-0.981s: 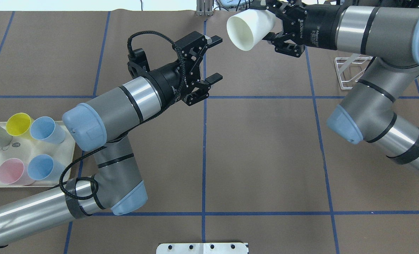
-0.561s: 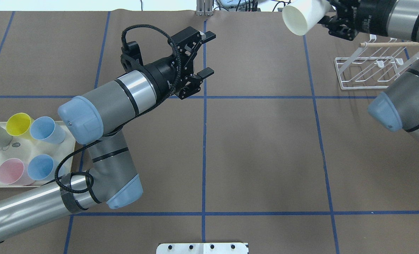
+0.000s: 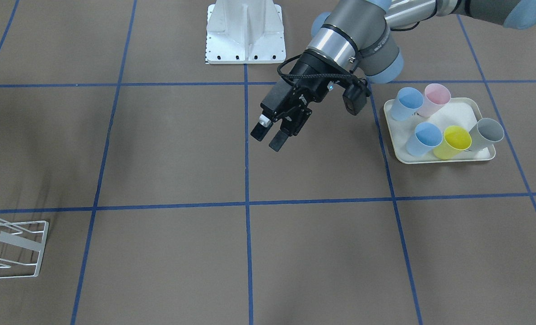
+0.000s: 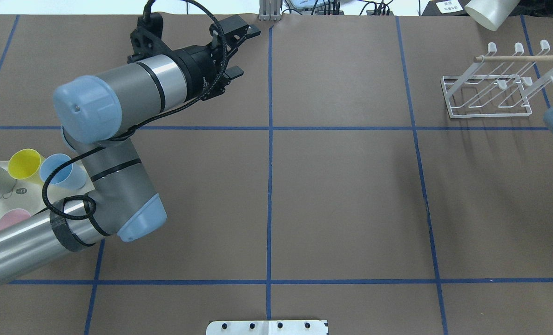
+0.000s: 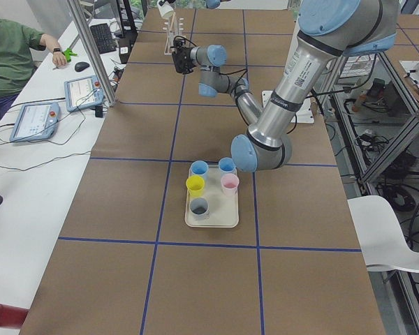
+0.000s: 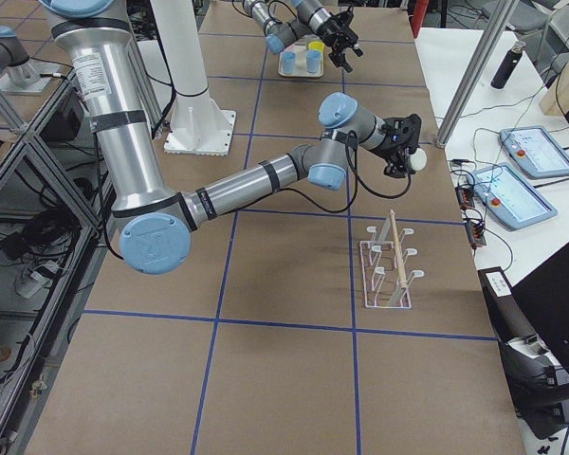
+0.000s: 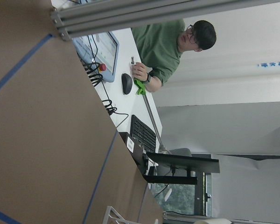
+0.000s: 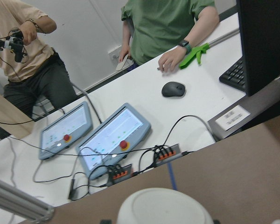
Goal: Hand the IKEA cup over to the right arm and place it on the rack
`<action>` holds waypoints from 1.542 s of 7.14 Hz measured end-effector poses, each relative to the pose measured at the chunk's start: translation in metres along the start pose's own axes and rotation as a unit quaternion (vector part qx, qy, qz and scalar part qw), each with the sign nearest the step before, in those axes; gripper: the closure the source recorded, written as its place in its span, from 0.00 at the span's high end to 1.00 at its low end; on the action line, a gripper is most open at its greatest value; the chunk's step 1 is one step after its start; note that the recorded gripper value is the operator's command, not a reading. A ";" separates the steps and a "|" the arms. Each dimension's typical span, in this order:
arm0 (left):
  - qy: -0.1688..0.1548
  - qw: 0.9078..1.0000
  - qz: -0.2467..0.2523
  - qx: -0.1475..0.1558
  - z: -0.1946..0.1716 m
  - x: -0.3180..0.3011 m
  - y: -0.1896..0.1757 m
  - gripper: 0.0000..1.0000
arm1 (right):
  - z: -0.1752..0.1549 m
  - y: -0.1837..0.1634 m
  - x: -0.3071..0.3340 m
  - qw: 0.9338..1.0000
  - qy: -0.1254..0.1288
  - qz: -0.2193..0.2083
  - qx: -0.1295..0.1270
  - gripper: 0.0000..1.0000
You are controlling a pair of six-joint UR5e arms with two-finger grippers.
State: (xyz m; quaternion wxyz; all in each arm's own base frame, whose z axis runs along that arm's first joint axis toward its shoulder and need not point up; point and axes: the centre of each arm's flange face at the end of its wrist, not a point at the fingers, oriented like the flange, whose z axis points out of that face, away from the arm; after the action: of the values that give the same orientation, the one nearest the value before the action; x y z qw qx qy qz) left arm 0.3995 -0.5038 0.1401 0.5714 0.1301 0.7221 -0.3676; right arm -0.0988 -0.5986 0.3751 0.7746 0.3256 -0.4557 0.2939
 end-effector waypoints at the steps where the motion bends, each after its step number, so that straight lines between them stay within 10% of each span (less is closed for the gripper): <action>1: -0.054 0.998 0.038 0.009 -0.010 0.007 -0.029 0.99 | 0.017 -0.010 0.031 0.996 0.056 -0.057 0.033 0.00; 5: -0.260 0.943 0.205 0.041 -0.062 0.008 -0.082 0.99 | 0.077 -0.021 0.129 0.958 0.196 -0.184 0.103 0.00; 7: -0.295 0.924 0.242 0.039 -0.078 -0.012 -0.098 0.99 | 0.102 -0.014 0.155 0.953 0.204 -0.194 0.114 0.00; 11: -0.301 0.921 0.245 0.031 -0.085 -0.016 -0.102 1.00 | 0.109 -0.001 0.165 0.953 0.205 -0.198 0.105 0.00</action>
State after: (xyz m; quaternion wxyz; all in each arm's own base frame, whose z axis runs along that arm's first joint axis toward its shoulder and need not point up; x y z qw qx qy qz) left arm 0.2803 -0.5134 0.2007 0.8298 0.2042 0.4494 -0.2603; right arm -0.0862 -0.6574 0.5633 0.8553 0.4216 -0.1800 0.2414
